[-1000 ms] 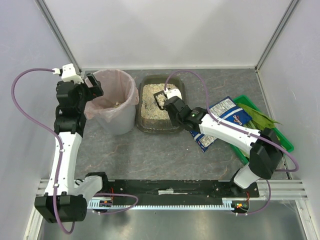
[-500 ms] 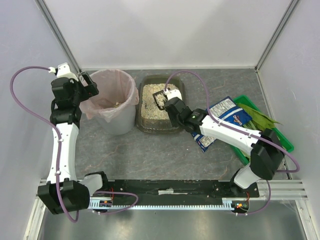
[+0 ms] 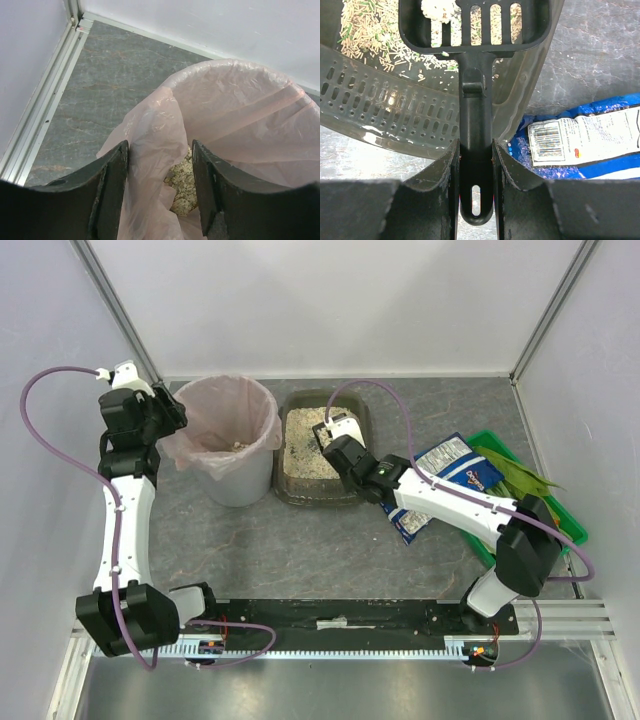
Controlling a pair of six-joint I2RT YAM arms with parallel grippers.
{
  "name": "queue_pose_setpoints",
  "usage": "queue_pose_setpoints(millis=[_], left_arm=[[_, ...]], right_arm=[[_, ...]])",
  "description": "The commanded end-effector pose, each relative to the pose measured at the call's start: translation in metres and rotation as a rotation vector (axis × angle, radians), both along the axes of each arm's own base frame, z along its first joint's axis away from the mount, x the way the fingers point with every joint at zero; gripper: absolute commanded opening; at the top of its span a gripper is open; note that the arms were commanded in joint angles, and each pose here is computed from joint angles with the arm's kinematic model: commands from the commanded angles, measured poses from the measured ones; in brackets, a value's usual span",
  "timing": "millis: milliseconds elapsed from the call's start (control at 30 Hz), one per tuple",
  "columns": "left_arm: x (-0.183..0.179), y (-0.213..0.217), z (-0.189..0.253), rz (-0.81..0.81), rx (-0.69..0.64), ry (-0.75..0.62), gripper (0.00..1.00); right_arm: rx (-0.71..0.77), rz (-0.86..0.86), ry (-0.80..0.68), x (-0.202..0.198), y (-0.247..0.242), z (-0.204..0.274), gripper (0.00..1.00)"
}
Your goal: Clean the litter box
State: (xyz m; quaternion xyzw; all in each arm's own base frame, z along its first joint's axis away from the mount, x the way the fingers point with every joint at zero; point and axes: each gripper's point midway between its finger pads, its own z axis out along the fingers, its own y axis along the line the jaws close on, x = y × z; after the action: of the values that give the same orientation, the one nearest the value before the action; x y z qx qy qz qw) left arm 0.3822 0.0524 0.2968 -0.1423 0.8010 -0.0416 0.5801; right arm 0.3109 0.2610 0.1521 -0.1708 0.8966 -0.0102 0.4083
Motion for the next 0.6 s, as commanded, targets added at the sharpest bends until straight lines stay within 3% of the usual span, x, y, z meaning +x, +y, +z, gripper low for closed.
queue_pose_setpoints(millis=[0, 67, 167, 300, 433, 567], left_arm=[[0.003, -0.038, -0.01, -0.154, -0.123, 0.043, 0.58], [0.004, -0.039, -0.012, -0.164, -0.133, 0.05, 0.57], [0.005, -0.036, -0.015, -0.148, -0.128, 0.064, 0.59], [0.003, -0.031, -0.012, -0.125, -0.111, 0.064, 0.7], [0.002, -0.029, -0.009, -0.113, -0.102, 0.054, 0.81], [0.0, -0.027, -0.005, -0.105, -0.084, 0.041, 0.86]], right_arm=[[-0.019, -0.066, -0.067, 0.004, -0.011, 0.015, 0.0], [-0.043, -0.089, -0.062, 0.005, -0.014, 0.015, 0.0], [0.046, 0.028, -0.034, 0.0, 0.01, 0.017, 0.0], [-0.073, -0.081, -0.066, 0.009, -0.011, 0.014, 0.0], [0.048, 0.035, -0.022, 0.002, 0.016, 0.013, 0.0], [-0.141, -0.136, -0.089, 0.011, -0.026, 0.018, 0.0]])
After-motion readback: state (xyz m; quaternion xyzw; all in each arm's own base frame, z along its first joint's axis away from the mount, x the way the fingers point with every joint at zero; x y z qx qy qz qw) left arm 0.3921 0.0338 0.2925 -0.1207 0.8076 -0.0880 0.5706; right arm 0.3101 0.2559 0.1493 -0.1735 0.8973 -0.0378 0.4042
